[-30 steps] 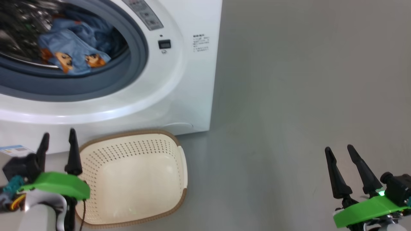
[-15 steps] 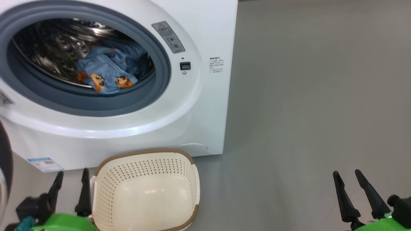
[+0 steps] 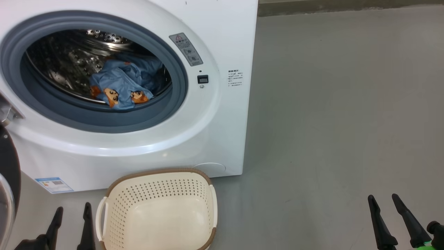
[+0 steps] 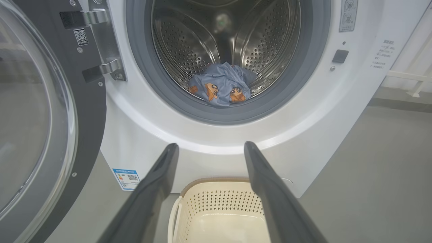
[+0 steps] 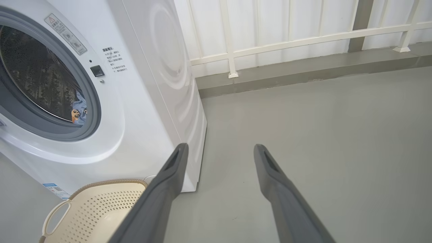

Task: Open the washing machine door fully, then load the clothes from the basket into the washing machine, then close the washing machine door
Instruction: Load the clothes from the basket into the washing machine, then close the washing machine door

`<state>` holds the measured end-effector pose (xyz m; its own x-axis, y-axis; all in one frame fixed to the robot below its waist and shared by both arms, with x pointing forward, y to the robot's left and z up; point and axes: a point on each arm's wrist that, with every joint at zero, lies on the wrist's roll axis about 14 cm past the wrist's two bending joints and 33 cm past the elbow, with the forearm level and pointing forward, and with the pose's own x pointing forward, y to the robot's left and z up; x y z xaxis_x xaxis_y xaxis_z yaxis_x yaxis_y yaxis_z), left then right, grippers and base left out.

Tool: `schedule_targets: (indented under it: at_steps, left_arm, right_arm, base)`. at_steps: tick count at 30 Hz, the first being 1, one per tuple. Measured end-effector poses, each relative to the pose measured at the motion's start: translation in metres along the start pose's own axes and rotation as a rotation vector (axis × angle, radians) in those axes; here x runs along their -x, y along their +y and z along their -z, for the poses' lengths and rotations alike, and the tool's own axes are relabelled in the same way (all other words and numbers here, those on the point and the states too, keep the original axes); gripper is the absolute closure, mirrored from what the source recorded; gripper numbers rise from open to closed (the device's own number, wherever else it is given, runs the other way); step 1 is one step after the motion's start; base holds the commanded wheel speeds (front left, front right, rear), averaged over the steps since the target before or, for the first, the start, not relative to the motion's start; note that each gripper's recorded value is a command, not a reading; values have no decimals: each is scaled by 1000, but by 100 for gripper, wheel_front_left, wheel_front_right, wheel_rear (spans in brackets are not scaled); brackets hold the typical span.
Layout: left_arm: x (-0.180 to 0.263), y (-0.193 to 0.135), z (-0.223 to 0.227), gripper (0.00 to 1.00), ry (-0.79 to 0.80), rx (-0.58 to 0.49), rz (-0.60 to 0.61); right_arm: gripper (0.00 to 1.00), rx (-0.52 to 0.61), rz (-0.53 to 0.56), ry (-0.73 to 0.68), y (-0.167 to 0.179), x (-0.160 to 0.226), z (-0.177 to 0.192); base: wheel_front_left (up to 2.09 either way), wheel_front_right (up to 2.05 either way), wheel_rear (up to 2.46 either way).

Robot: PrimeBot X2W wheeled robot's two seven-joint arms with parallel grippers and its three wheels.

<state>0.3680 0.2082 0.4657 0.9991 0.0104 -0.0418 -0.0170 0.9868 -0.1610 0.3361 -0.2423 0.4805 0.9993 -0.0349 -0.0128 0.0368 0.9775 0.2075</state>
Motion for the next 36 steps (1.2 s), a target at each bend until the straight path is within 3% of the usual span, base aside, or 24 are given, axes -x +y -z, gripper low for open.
schedule_targets:
  at_steps: [22, 36]
  left_arm:
    - [4, -2, -6, 0, -21, -8, 0]
    - [5, -4, -9, 0, -30, -4, 4]
  right_arm:
    - [0, -2, 9, -15, -2, 7, -4]
    - [0, -10, 0, -9, 2, 4, -1]
  base:
    - [-3, 3, 0]
    - [-126, 126, 0]
